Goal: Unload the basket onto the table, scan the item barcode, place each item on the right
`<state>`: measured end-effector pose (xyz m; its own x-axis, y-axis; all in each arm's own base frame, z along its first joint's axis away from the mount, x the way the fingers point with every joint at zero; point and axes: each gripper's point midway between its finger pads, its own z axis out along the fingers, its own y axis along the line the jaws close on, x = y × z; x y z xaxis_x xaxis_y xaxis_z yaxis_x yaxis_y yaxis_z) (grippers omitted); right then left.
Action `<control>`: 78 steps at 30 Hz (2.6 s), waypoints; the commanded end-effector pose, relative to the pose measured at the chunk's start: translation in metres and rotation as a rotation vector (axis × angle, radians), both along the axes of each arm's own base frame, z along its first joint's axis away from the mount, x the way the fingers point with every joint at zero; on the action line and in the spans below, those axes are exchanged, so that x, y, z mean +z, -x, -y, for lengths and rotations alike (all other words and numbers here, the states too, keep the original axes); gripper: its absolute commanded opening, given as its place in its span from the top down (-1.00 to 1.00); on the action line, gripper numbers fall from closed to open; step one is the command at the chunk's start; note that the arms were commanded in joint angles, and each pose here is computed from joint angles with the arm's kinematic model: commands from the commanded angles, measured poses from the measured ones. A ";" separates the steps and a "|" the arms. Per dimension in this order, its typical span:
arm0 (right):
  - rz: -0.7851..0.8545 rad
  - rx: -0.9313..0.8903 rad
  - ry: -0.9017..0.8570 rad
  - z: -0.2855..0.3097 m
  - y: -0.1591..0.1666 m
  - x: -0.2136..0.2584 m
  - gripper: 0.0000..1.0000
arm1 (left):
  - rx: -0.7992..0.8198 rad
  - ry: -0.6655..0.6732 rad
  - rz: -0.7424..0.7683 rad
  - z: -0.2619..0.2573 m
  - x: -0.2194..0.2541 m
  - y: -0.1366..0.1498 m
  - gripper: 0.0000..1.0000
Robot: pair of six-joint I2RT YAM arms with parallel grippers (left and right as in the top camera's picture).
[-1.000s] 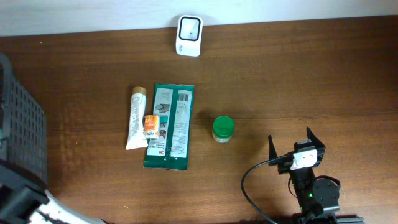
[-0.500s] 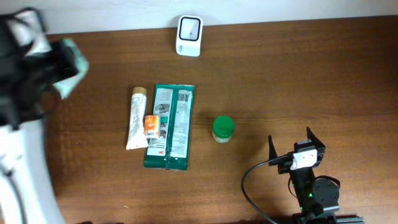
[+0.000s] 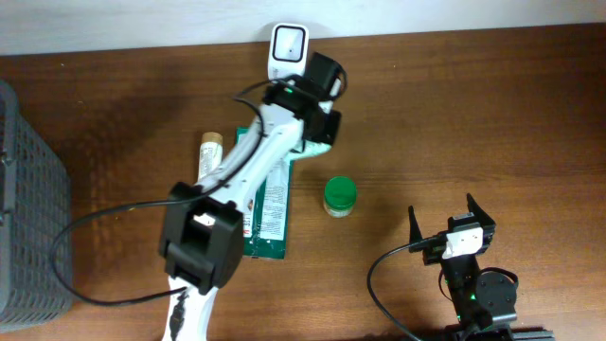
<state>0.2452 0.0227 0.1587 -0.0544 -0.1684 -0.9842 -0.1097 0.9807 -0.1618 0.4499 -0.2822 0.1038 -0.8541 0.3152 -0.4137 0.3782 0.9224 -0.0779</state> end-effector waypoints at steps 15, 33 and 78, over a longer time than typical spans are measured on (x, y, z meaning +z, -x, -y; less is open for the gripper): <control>-0.002 -0.007 -0.004 0.001 0.000 -0.002 -0.97 | 0.221 -0.060 0.113 -0.168 0.146 -0.005 -0.23; -0.002 -0.007 -0.004 0.001 0.000 -0.002 -0.97 | 0.414 0.001 0.038 -0.320 0.132 -0.012 -0.98; -1.236 0.496 -0.309 -0.144 -0.237 -0.104 -0.84 | 0.419 0.001 0.038 -0.323 0.132 -0.012 -0.98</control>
